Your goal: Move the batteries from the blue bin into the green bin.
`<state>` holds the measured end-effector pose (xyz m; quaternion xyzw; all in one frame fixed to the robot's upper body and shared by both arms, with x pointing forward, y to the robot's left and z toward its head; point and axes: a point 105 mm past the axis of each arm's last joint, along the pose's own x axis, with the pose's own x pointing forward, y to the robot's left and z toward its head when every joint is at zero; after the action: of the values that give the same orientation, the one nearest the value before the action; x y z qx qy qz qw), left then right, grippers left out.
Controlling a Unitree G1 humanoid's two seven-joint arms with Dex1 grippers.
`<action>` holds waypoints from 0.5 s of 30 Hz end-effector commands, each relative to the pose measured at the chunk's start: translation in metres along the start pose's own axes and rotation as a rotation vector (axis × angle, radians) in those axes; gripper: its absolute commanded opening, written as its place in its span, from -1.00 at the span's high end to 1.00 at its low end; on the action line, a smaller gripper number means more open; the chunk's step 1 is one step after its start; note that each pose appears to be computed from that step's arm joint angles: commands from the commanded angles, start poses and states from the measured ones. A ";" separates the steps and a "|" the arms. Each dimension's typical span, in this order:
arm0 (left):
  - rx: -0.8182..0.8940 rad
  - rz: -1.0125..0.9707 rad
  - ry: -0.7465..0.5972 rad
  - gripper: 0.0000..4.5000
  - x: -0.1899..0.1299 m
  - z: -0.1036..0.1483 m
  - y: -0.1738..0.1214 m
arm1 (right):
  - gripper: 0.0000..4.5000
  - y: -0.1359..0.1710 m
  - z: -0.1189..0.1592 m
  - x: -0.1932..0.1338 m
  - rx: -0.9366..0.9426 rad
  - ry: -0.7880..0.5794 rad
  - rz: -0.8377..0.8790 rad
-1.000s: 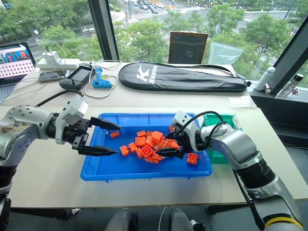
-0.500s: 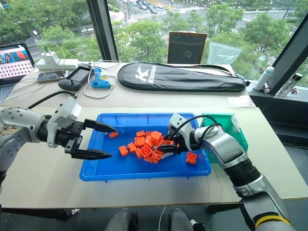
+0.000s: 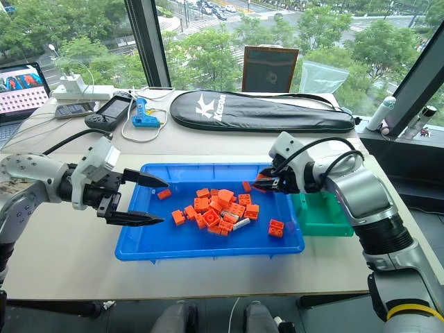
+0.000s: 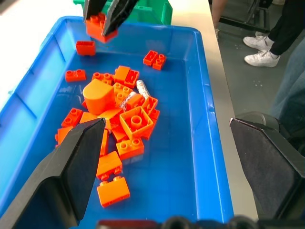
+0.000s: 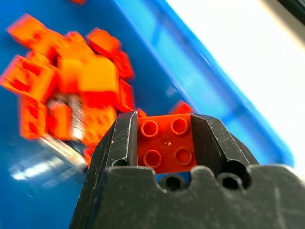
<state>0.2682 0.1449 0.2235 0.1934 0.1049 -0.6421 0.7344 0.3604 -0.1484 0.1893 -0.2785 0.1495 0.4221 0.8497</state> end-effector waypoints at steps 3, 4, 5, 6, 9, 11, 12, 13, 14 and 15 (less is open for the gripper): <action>0.050 -0.011 -0.013 -1.00 0.005 0.009 0.002 | -0.76 0.000 0.011 -0.002 -0.116 -0.029 -0.020; 0.051 -0.013 -0.015 -1.00 0.006 0.009 0.003 | -0.89 0.000 0.014 -0.004 -0.134 -0.035 -0.026; 0.052 -0.014 -0.016 -1.00 0.007 0.009 0.004 | -0.99 0.001 0.017 -0.006 -0.146 -0.039 -0.025; 0.052 -0.015 -0.016 -1.00 0.008 0.009 0.004 | -0.99 0.004 0.019 -0.008 -0.150 -0.042 -0.006; 0.052 -0.028 -0.020 -1.00 0.009 0.010 0.003 | -0.99 0.049 0.025 -0.014 -0.111 -0.054 0.244; 0.051 -0.033 -0.020 -1.00 0.009 0.010 0.003 | -0.99 0.074 0.024 -0.016 -0.120 -0.036 0.367; 0.051 -0.034 -0.020 -1.00 0.009 0.010 0.003 | -0.99 0.079 0.023 -0.017 -0.121 -0.030 0.390; 0.053 -0.034 -0.019 -1.00 0.009 0.010 0.003 | -0.99 0.081 0.023 -0.017 -0.125 -0.028 0.397; 0.055 -0.035 -0.018 -1.00 0.009 0.010 0.003 | -0.99 0.083 0.022 -0.015 -0.120 -0.028 0.402; 0.058 -0.035 -0.017 -1.00 0.010 0.009 0.003 | -0.99 0.088 0.016 -0.010 -0.135 -0.009 0.425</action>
<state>0.2736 0.1354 0.2197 0.1916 0.1060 -0.6536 0.7245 0.2879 -0.1032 0.1800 -0.2856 0.1706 0.5948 0.7318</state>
